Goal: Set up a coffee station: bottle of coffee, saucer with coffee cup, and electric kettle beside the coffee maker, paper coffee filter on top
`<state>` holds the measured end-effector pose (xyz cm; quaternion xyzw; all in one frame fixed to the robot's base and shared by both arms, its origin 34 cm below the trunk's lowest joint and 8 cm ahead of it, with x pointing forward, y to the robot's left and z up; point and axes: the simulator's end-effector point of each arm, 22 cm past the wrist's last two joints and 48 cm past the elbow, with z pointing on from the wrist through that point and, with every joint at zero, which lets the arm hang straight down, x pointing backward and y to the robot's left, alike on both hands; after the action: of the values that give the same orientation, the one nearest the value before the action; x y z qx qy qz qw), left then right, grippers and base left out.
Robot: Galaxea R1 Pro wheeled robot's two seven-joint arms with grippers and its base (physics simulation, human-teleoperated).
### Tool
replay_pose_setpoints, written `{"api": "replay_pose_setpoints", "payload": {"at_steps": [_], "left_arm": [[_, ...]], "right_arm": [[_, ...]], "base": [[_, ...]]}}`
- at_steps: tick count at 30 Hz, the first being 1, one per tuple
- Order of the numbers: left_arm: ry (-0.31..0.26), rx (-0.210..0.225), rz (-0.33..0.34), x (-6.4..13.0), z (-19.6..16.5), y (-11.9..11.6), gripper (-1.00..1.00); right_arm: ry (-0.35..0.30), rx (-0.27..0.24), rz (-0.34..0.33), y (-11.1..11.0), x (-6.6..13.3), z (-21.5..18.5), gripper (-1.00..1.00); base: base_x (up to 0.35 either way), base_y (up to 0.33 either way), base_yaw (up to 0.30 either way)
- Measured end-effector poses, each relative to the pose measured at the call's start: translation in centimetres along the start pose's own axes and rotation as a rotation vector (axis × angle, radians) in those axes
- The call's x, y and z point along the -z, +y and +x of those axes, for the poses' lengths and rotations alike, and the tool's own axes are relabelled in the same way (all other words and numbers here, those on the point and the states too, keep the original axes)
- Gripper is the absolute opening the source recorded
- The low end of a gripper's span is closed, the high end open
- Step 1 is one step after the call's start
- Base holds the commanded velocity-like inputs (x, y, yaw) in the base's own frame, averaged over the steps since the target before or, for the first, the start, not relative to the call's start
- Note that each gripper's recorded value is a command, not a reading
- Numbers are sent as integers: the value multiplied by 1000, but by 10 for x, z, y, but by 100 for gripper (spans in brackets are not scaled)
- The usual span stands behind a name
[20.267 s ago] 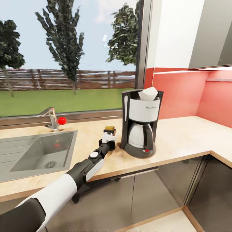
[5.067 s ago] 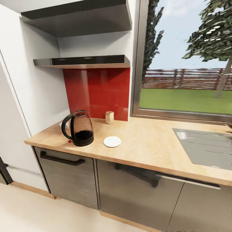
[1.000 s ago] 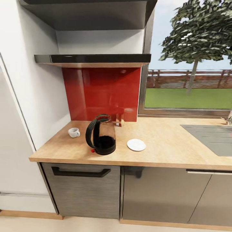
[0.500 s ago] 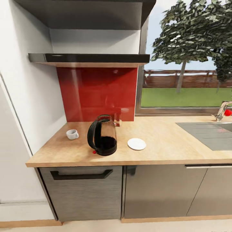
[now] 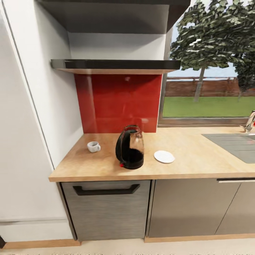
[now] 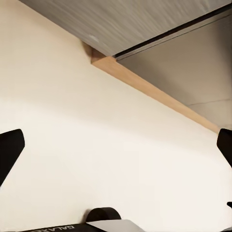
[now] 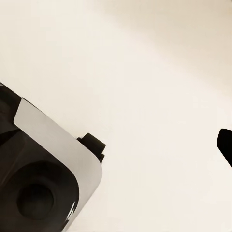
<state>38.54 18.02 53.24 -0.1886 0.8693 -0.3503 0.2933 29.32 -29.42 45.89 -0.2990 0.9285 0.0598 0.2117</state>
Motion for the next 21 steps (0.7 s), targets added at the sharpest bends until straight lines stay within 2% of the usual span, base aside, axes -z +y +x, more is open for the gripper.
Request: {"api": "replay_pose_setpoints", "payload": {"at_steps": [6,21], "left_arm": [[0,0,0,0,0,0,100],[0,0,0,0,0,0,100]], "right_arm": [[0,0,0,0,0,0,100],[-3,-1,-2,2,0,-1,100]], "base": [[-160,189,-139],[-16,33,-259]]}}
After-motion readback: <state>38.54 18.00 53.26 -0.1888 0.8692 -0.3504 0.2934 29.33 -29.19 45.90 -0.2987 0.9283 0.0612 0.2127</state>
